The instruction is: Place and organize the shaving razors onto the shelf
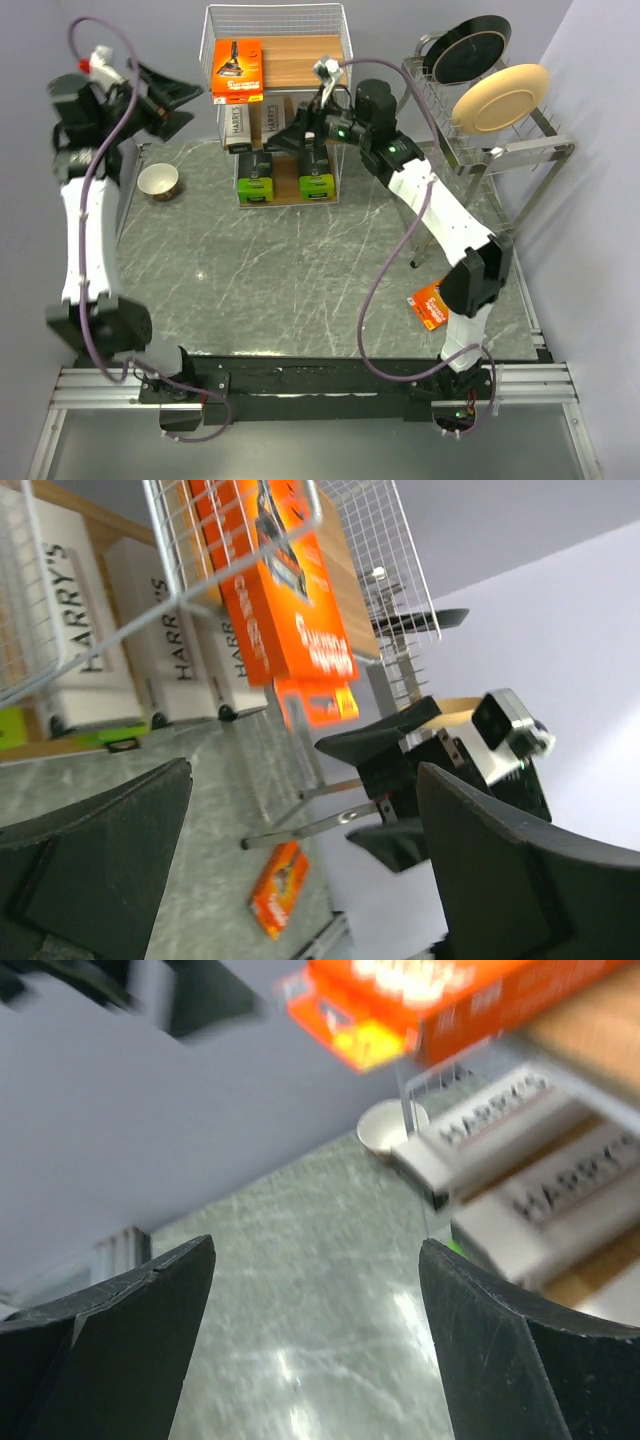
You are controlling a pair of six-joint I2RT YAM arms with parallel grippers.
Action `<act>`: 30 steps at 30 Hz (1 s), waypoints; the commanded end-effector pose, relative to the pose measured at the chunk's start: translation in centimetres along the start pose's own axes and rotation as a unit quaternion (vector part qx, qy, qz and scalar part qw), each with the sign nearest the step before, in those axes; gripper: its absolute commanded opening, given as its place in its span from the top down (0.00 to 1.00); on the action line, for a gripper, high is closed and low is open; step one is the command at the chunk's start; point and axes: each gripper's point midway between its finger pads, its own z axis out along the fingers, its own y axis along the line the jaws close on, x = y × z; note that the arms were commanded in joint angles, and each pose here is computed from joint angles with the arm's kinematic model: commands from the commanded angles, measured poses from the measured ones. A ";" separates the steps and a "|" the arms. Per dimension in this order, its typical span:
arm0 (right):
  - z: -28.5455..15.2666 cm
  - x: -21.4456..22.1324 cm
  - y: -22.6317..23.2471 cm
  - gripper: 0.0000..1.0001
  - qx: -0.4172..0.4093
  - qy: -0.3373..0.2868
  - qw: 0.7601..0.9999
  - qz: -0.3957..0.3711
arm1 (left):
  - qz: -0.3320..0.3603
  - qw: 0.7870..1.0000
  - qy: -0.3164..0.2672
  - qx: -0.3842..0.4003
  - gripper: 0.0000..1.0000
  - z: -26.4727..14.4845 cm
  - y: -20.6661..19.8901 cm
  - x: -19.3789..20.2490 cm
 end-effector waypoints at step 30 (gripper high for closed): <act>-48.4 33.0 -6.2 0.00 0.418 0.431 0.799 -0.016 | 0.238 0.881 0.354 0.204 0.06 8.9 7.3 50.5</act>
